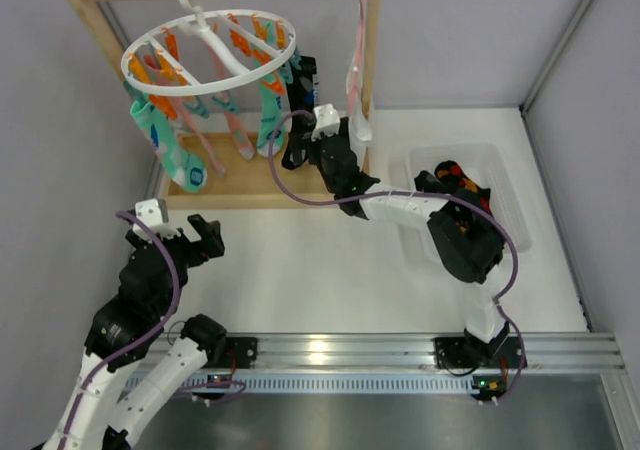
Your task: Remove the socks clipped to the hanger
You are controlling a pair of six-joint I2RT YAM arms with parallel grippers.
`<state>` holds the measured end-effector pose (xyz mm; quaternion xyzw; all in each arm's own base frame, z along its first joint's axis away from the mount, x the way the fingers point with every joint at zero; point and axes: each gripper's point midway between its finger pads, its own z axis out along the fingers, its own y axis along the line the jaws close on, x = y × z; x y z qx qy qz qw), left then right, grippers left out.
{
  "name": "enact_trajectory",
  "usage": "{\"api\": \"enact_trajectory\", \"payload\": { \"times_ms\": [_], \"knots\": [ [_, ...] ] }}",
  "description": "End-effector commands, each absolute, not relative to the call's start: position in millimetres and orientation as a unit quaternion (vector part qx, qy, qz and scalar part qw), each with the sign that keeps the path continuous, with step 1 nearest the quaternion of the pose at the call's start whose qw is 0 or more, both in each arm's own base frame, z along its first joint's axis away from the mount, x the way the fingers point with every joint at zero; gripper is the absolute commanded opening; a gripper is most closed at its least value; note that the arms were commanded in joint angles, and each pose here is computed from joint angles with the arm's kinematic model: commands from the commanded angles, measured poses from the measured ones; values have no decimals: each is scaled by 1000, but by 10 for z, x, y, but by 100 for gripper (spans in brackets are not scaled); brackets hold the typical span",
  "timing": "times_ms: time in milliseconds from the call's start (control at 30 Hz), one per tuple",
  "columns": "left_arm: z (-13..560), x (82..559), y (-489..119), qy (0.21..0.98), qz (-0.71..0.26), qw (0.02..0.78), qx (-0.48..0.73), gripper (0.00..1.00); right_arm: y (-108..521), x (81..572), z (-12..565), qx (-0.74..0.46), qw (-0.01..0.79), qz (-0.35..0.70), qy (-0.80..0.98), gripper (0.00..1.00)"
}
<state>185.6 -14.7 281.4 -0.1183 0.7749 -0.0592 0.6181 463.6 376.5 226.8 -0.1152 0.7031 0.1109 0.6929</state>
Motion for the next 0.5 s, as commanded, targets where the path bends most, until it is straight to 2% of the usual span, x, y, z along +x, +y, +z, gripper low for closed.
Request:
{"api": "enact_trajectory", "payload": {
  "times_ms": [0,100,167,267,333,400,433,467],
  "knots": [
    [2923,1880,-197,760,-81,634,-119,98,3922,4837,2692,-129,734,153,649,95],
    [2923,1882,-213,760,-84,633,-117,98,4031,4923,2711,-157,738,172,634,96],
    [2931,1878,-211,760,-85,634,-117,98,4120,4913,2769,-176,743,198,615,93],
    [2929,1880,-217,760,-85,633,-116,98,4158,4850,2809,-193,746,224,597,71],
    [2933,1882,-216,760,-85,634,-117,98,4174,4779,2913,-192,755,242,579,39],
    [2935,1889,-221,761,-84,633,-115,98,4167,4700,2911,-185,757,255,572,15],
    [2941,1887,-232,762,-86,632,-113,98,4144,4656,2902,-185,756,257,572,10],
    [2957,1888,-245,762,-89,632,-110,98,4166,4600,2921,-186,757,261,569,0]
  ]
}}
